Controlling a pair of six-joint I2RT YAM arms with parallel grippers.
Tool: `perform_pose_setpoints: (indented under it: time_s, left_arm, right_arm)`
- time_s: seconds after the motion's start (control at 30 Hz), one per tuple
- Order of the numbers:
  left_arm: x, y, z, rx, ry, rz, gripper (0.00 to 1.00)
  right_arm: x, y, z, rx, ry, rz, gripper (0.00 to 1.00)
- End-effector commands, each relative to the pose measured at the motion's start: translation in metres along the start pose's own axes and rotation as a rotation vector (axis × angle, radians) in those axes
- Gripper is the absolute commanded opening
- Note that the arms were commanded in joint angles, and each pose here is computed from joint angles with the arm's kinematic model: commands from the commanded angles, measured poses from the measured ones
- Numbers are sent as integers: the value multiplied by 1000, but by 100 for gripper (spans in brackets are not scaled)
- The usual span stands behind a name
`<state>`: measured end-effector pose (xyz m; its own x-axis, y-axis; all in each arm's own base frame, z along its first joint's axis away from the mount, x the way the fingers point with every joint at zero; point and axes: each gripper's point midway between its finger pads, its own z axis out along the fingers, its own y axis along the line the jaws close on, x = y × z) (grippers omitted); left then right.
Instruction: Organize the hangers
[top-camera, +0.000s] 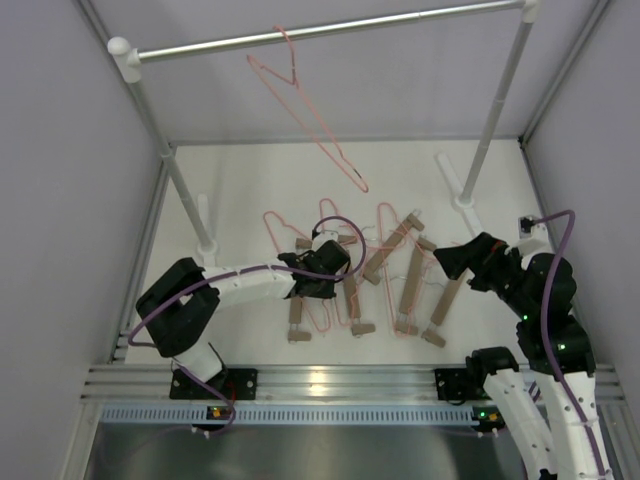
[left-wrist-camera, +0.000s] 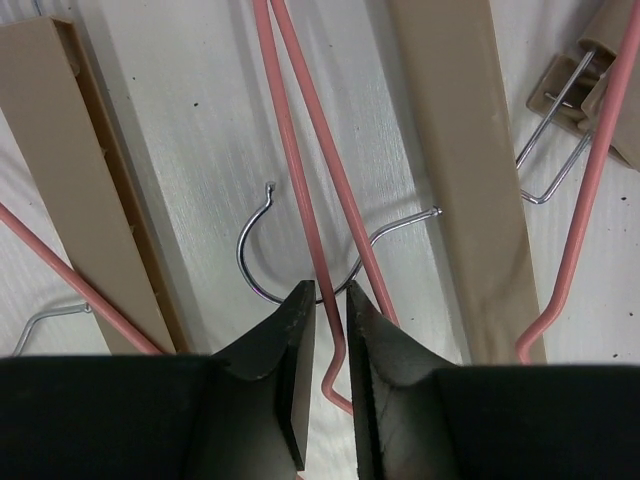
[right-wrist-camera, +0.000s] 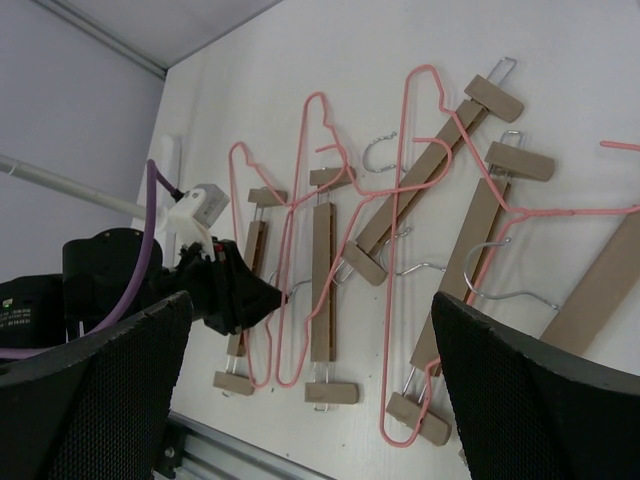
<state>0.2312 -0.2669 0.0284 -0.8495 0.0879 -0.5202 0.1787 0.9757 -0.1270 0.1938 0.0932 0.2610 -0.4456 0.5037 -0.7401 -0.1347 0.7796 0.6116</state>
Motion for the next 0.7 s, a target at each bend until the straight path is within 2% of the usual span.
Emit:
perform_pose_setpoints:
  time_s: [0.0, 0.07, 0.2, 0.43, 0.67]
  left_arm:
    - [-15, -7, -2, 13, -58, -6, 23]
    - [-14, -6, -2, 14, -55, -7, 19]
    - [-18, -7, -9, 30, -73, -16, 0]
    - [-27, -11, -27, 72, -106, -36, 0]
    - [-49, -3, -76, 129, -202, -101, 0]
  right_arm:
    - [-11, 9, -6, -24, -29, -21, 99]
    - [-9, 9, -5, -25, -26, -21, 99]
    - [-7, 7, -6, -26, -24, -17, 99]
    - [-6, 9, -6, -34, -22, -15, 99]
    - [-8, 10, -7, -32, -25, -18, 100]
